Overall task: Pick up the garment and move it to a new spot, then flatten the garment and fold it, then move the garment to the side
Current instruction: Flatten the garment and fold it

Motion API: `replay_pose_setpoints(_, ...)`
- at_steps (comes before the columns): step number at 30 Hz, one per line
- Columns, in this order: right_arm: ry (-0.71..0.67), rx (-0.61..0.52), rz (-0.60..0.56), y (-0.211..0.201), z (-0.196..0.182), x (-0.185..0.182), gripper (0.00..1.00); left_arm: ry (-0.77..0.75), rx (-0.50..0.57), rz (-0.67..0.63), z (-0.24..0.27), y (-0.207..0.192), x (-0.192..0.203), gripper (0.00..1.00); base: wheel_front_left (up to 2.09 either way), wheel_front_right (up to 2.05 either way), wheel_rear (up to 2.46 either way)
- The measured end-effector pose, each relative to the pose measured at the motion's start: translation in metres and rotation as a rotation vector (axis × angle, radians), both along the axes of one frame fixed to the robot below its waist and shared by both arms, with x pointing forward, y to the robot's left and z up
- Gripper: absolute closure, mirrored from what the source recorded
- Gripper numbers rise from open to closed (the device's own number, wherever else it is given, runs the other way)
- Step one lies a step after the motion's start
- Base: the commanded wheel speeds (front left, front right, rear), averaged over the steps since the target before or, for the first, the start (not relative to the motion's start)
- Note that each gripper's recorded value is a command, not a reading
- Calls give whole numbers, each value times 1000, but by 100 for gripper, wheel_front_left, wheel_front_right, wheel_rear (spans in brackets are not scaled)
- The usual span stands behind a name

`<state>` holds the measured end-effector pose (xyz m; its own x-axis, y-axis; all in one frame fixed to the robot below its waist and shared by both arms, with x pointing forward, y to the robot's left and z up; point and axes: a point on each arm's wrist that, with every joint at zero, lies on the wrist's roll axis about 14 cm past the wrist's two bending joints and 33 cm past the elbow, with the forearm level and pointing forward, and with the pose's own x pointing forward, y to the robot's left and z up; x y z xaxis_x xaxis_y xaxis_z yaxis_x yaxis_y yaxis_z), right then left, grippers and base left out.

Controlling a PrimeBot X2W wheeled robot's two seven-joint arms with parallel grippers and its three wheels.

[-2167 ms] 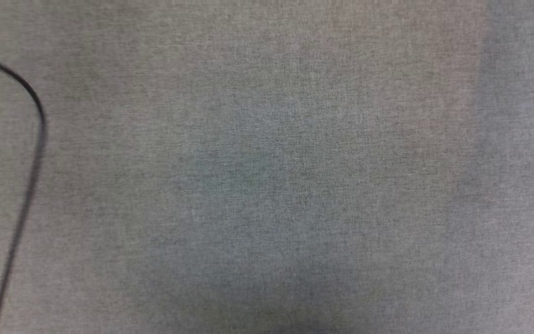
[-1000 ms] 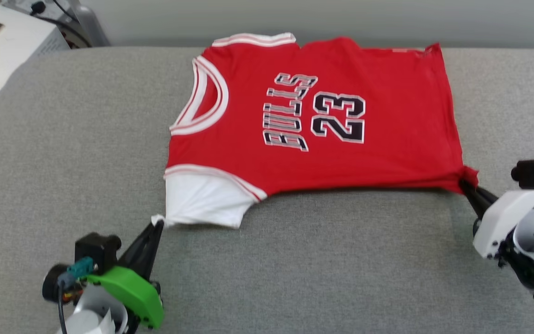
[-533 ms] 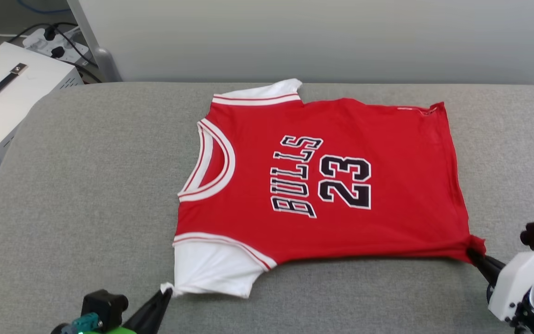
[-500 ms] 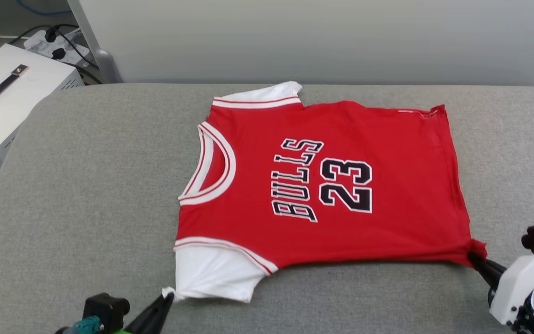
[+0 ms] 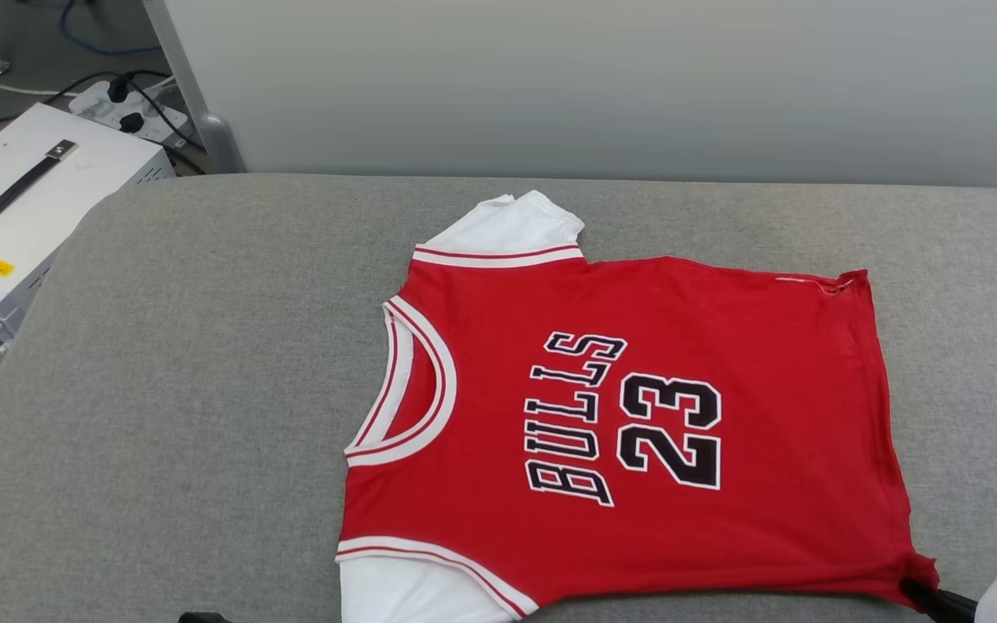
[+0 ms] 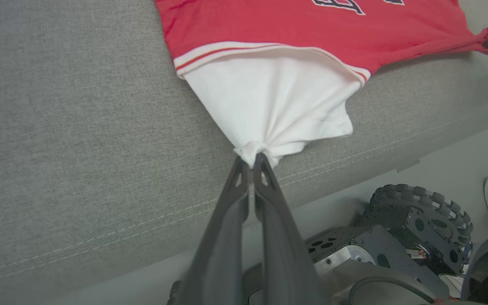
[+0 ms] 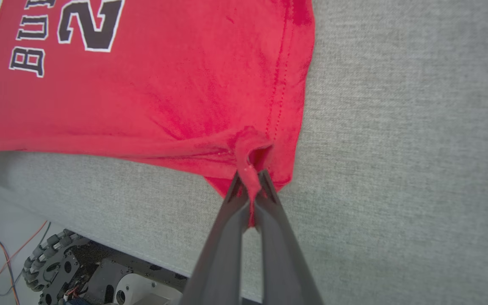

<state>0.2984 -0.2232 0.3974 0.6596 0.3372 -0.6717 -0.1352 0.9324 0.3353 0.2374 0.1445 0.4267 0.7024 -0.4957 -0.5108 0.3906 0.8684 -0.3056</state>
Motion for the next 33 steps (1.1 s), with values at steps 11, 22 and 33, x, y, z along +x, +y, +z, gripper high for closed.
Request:
replay_pose_setpoints(11, -82, 43, -23, 4, 32, 30, 100, -295, -37, 60, 62, 3, 89, 100, 0, 0, 0)
replay_pose_setpoints(22, -102, -2, -41, 2, 33, 73, 100, -333, 38, 26, 60, 2, 156, 100, 0, 0, 0)
replay_pose_setpoints(33, -39, -50, -46, -2, 10, 91, 100, -235, 101, -16, 18, -2, 194, 100, 0, 0, 0)
